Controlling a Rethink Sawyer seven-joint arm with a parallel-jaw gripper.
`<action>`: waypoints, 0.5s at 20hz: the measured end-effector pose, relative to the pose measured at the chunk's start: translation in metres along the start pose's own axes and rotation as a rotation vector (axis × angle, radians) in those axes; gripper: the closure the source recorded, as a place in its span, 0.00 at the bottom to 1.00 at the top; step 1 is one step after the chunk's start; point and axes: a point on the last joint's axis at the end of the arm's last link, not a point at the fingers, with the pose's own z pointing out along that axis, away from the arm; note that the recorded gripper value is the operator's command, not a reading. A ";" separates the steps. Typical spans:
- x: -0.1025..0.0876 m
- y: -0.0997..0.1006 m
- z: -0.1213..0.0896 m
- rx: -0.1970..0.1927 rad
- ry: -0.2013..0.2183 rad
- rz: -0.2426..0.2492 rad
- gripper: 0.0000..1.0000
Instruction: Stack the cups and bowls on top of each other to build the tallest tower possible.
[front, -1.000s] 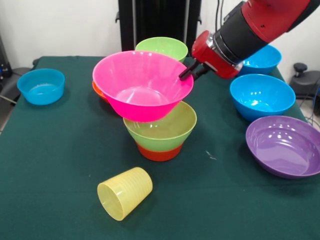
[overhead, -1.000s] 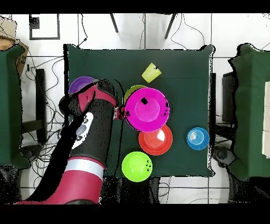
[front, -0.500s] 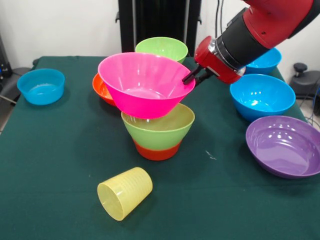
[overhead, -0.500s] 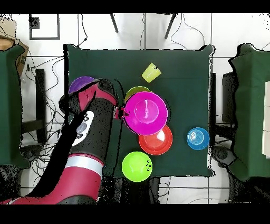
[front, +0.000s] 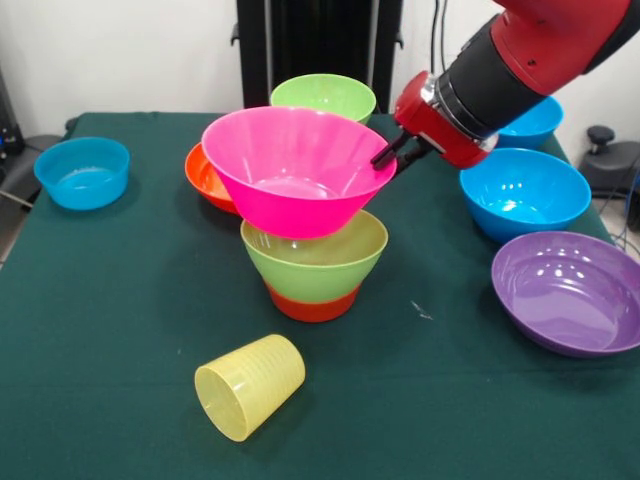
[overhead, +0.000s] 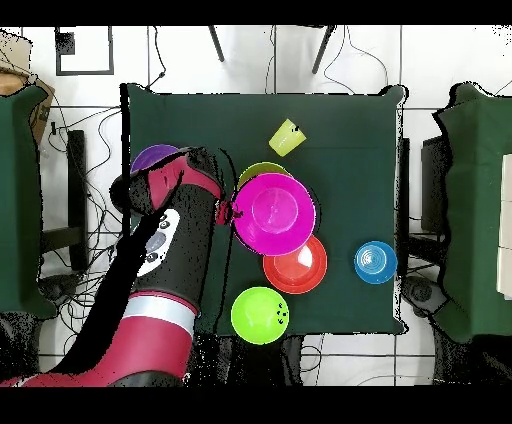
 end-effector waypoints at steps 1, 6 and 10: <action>0.000 0.001 -0.001 -0.004 0.002 0.002 1.00; -0.002 0.001 -0.005 -0.021 0.009 0.017 1.00; -0.006 -0.002 -0.008 -0.042 0.017 0.038 1.00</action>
